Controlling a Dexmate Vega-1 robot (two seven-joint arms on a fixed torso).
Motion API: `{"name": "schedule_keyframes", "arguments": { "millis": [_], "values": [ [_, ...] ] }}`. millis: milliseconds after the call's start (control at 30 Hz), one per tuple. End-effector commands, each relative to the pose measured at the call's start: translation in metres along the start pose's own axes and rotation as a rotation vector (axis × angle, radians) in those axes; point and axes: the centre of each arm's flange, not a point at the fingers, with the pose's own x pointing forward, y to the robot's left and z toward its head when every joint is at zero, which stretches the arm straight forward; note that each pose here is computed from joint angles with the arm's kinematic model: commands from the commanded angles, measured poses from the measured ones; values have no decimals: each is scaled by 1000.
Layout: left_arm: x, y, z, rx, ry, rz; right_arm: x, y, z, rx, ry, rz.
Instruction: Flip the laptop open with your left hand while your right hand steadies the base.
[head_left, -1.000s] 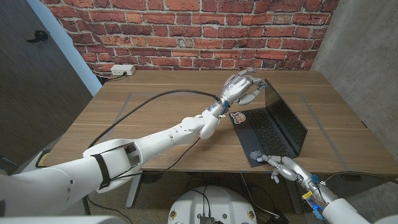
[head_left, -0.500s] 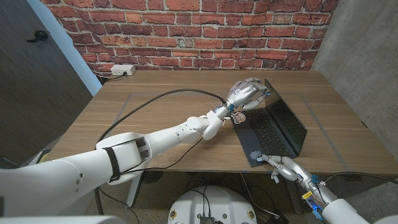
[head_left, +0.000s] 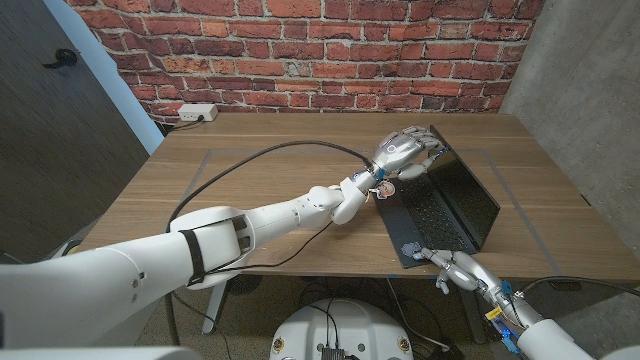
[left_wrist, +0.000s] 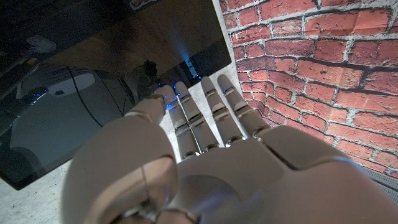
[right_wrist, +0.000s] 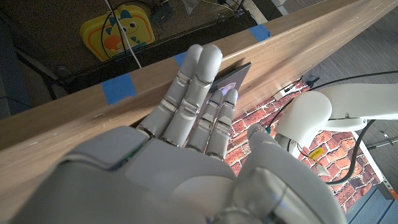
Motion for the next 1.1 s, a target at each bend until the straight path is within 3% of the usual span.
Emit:
{"name": "schedule_keyframes", "arguments": {
  "millis": [33, 467, 700, 933, 1100],
  "values": [
    [7, -14, 7, -6, -13, -53, -1, -4, 0, -1, 5, -4],
    [21, -23, 8, 13, -7, -103, 1, -6, 0, -2, 4, -1],
    [26, -20, 13, 3, -8, -82, 3, -7, -1, 2, 3, 4],
    [18, -12, 14, -20, -19, -22, 4, -5, -1, 7, 4, 9],
    [13, -13, 16, -24, -31, -14, 6, -5, 0, 4, 1, 13]
  ]
}}
